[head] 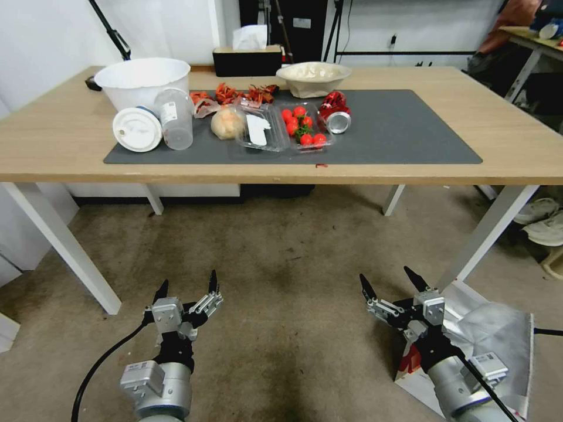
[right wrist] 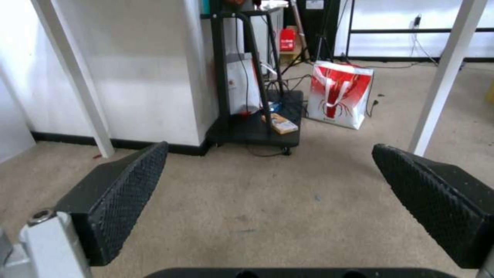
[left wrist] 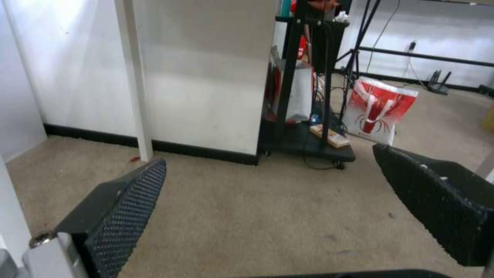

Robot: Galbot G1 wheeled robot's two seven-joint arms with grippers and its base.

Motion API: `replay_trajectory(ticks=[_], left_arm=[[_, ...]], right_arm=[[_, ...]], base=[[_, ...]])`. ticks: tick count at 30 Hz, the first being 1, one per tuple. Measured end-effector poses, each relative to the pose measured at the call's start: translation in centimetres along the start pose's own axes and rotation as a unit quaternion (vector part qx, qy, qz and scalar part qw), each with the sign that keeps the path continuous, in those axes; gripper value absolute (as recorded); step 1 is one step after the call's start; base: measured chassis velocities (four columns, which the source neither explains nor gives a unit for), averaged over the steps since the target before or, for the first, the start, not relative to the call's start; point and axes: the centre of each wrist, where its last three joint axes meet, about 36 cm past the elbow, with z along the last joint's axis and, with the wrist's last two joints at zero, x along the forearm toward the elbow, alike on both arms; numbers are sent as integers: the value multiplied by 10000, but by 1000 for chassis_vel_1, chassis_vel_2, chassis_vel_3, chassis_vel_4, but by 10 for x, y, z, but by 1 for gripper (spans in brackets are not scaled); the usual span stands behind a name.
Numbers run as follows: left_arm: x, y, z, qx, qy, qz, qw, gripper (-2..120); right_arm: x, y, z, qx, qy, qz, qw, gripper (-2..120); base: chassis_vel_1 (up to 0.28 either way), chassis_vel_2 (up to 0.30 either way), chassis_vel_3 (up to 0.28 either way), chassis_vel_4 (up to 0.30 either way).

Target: Pick up the food delivery bag from the floor and place it on the table.

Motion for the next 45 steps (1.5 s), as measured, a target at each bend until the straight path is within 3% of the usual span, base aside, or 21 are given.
replay_trajectory(ticks=[45], left_arm=[[-1, 4, 3, -100, 2, 67, 9999, 100]], right_arm=[[0, -4, -1, 59, -13, -8, 10000, 100]], base=[[0, 0, 0, 0]])
